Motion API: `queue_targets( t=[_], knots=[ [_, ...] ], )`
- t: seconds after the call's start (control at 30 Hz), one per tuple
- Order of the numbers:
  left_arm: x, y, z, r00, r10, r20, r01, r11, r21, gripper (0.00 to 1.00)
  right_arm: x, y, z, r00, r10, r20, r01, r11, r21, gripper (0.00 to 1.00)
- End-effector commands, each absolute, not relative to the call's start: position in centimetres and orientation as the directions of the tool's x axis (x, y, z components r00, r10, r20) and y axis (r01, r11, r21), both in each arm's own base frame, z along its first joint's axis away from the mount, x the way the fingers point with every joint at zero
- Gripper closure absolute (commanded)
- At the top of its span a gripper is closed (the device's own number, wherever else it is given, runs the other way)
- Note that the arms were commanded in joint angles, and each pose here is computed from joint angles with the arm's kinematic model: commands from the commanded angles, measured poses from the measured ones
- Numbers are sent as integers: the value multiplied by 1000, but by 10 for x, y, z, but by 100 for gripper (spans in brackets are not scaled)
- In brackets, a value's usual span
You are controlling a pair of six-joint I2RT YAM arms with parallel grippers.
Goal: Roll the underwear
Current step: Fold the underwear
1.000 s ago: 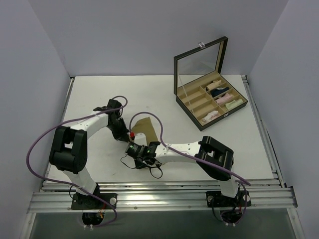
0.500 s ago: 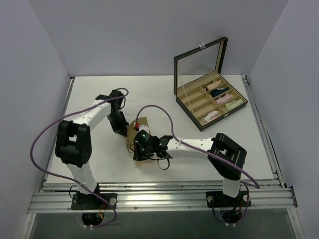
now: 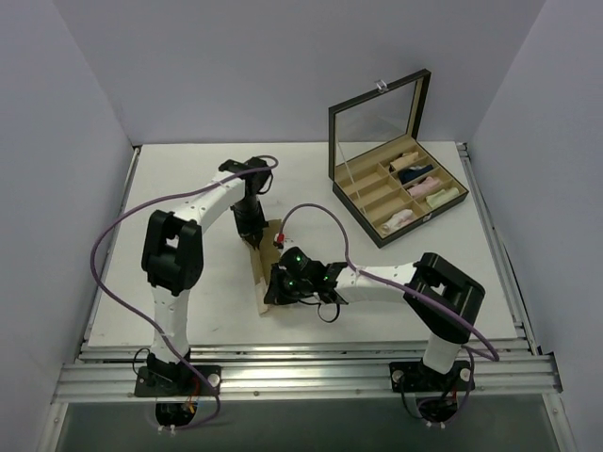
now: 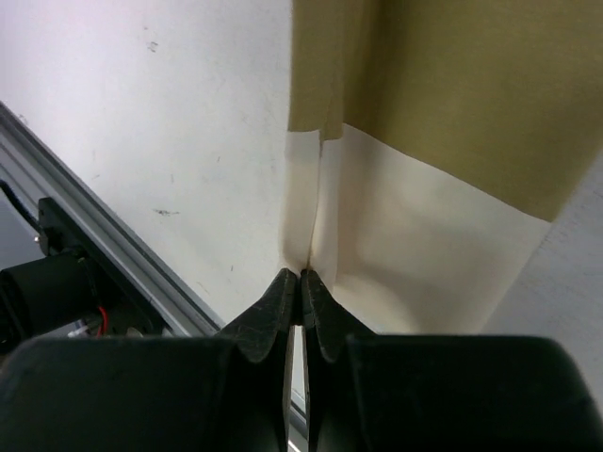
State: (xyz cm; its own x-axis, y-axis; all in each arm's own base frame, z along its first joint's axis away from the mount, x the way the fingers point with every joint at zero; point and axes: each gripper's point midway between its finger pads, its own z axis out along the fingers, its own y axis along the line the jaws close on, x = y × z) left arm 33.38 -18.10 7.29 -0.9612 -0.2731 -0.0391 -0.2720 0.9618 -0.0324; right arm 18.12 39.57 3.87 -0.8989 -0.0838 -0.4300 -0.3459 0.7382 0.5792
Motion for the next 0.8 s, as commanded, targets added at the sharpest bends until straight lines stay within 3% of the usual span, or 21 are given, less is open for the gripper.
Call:
queue_targets(
  t=[0.0, 0.23, 0.57, 0.77],
  knots=[
    [339, -187, 81, -973, -218, -73, -223, 972, 67, 98, 182, 398, 69, -884, -27, -467, -360, 677, 642, 100],
    [351, -220, 76, -993, -71, -93, -83, 988, 131, 98, 191, 372, 60, -881, 38, -471, -304, 719, 626, 100],
    [345, -242, 50, -999, -11, -31, -14, 992, 125, 97, 197, 336, 28, -889, 88, -449, -200, 808, 555, 100],
    [347, -261, 47, -998, 16, -58, 11, 996, 87, 97, 195, 324, 23, -886, 107, -451, -177, 822, 542, 100]
  ],
)
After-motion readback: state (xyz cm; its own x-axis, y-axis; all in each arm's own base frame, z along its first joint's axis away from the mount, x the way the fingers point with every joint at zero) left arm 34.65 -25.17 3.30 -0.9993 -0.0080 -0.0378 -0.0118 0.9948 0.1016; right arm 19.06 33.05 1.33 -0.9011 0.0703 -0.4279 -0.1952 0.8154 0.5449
